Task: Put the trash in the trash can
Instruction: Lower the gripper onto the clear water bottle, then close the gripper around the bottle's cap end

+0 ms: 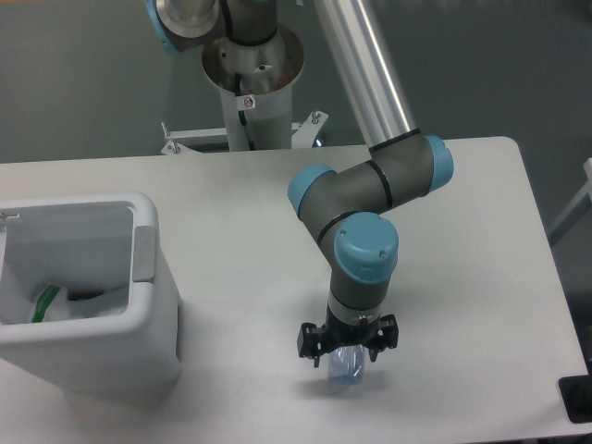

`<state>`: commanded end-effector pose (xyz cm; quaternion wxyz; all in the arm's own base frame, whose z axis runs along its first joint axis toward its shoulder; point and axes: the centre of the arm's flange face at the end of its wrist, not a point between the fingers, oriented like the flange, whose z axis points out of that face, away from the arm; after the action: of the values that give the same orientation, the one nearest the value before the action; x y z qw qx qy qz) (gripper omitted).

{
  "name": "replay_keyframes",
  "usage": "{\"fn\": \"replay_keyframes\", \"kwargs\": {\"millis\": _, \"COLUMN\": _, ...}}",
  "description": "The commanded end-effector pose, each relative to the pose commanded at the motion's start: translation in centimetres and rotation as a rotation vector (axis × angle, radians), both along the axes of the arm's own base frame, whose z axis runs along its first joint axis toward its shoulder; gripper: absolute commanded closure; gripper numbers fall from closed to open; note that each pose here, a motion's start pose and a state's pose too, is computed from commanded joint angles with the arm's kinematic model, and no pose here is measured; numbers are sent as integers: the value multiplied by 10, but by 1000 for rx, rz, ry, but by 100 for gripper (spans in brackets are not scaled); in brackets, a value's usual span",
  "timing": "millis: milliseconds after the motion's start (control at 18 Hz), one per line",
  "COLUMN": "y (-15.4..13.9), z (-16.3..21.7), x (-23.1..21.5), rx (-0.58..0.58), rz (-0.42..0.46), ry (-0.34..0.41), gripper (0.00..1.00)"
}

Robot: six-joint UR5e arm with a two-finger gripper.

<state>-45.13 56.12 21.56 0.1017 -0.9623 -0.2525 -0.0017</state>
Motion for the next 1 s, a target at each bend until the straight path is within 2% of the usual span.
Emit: {"fn": "replay_keyframes", "kwargs": {"millis": 1000, "y": 7, "z": -30, "x": -8, "rx": -8, "rz": -49, "ry": -27, "gripper": 0}}
